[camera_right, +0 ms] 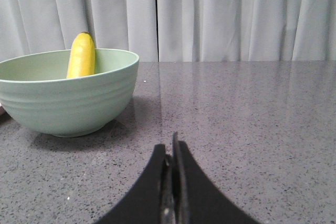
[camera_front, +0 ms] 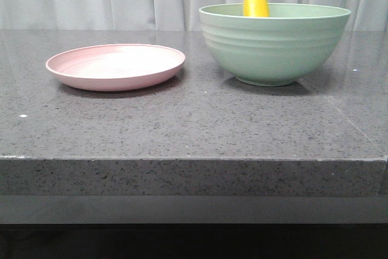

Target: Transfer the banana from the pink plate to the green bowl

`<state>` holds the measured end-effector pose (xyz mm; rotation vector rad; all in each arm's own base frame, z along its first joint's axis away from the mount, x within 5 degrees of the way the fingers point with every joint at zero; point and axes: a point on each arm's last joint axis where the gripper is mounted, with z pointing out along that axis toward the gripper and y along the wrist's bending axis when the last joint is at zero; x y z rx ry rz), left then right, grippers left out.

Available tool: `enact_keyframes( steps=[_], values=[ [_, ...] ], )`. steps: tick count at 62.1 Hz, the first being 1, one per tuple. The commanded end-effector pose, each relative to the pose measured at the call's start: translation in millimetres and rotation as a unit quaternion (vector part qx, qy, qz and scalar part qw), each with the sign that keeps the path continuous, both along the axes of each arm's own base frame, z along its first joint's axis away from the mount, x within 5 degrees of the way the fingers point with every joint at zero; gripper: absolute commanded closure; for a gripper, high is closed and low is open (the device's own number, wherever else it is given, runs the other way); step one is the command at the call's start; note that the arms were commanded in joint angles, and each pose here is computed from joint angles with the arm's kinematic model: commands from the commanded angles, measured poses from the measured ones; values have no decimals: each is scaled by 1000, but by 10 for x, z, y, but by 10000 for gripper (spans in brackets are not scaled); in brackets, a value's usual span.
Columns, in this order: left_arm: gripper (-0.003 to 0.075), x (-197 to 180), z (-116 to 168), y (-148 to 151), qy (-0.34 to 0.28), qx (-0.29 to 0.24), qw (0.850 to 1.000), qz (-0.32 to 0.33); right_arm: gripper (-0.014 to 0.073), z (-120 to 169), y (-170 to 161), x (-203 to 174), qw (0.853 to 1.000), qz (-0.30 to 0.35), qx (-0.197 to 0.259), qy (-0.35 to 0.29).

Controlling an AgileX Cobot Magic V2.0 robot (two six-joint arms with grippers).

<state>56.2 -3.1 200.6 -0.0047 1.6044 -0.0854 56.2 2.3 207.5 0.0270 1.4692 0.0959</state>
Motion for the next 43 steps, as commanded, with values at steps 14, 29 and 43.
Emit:
enact_keyframes(
  steps=[14,29,43],
  values=[
    [741,-14,69,1,-50,-5,999,-1,666,87,1,-32,999,0,-5,-54],
    [741,-14,69,1,-50,-5,999,-1,666,87,-4,-32,998,1,19,-53],
    [741,-14,69,1,-50,-5,999,-1,666,87,-7,-32,998,1,29,-53]
  ],
)
